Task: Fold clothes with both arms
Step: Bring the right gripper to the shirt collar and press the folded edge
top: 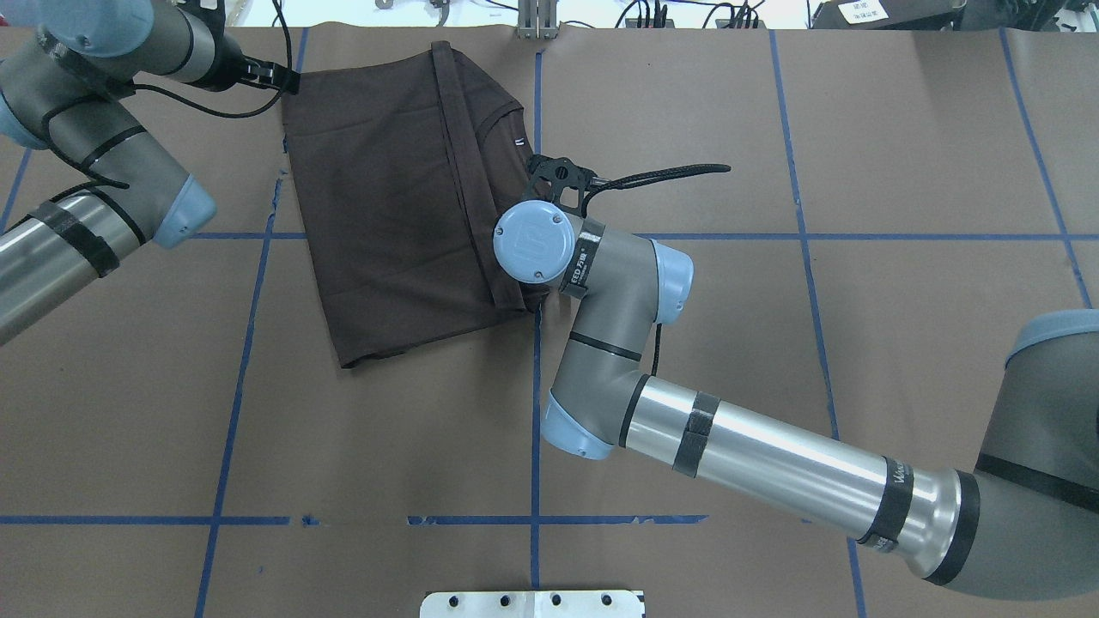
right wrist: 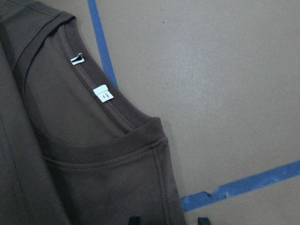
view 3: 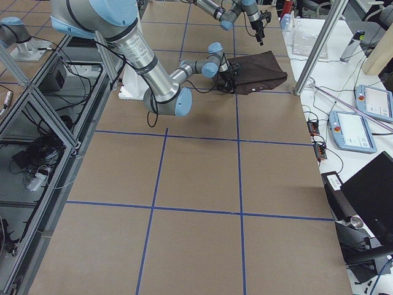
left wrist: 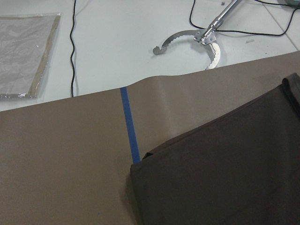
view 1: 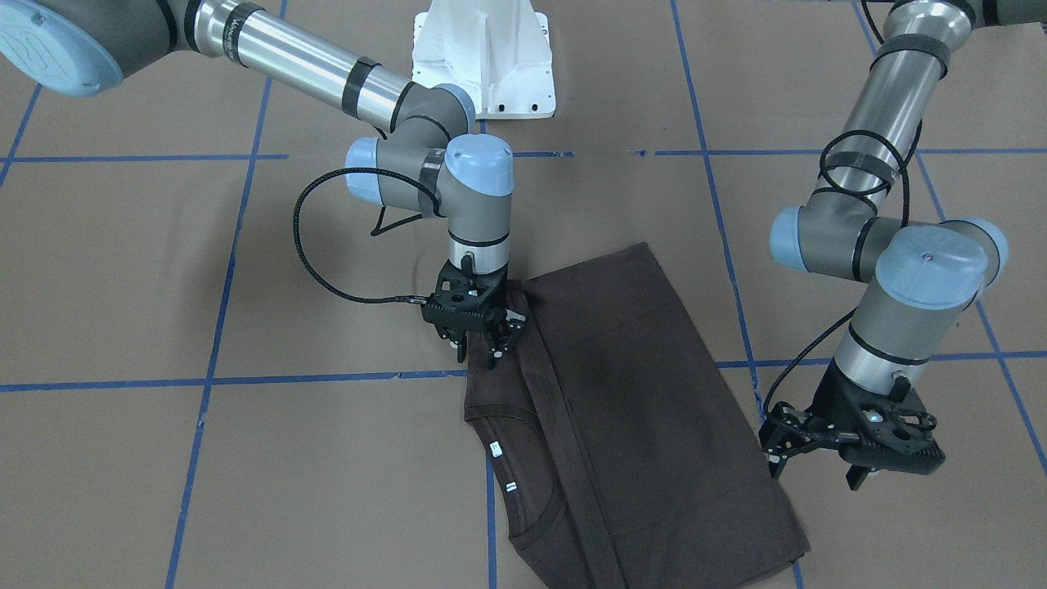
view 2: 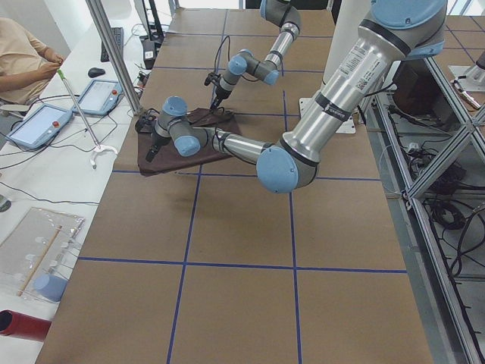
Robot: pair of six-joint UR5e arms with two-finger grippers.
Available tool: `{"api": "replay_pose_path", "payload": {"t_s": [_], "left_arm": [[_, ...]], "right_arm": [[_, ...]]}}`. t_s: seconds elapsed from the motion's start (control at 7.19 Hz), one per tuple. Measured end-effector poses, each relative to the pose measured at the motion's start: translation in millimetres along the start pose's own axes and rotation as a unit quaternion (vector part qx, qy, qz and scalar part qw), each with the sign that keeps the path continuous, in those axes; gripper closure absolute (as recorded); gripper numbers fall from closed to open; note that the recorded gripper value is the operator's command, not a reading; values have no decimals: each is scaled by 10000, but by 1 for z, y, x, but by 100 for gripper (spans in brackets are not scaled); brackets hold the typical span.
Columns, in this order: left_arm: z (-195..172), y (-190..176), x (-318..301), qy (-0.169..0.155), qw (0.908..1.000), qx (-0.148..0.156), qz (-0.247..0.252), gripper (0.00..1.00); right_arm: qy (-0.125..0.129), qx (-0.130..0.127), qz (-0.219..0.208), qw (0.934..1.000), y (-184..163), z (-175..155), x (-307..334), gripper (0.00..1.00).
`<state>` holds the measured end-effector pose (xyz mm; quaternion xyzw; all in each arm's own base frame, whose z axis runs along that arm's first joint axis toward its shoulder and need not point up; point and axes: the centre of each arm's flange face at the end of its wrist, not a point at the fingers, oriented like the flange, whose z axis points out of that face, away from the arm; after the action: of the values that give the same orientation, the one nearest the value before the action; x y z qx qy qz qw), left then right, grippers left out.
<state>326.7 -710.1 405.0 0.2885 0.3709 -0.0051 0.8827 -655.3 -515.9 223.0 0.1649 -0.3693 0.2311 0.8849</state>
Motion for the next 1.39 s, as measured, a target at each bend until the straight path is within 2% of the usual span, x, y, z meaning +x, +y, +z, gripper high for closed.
{"api": "replay_pose_path", "payload": {"t_s": [0.14, 0.28, 0.97, 1.25, 1.39], "left_arm": [[0, 0, 0, 0, 10000, -3, 7, 0], [0, 0, 0, 0, 10000, -4, 15, 0], [-3, -1, 5, 37, 10000, 25, 4, 0], [-12, 3, 28, 231, 9997, 55, 88, 0], [-17, 14, 44, 401, 9991, 8, 118, 0]], "right_arm": [[9, 1, -9, 10000, 0, 1, 0, 81], [16, 2, -7, 10000, 0, 1, 1, 100], [18, 5, 64, 10000, -2, 0, 0, 100], [-35, -27, 52, 10000, 2, -18, 10, 100], [-124, -78, -6, 9999, 18, -30, 33, 100]]}}
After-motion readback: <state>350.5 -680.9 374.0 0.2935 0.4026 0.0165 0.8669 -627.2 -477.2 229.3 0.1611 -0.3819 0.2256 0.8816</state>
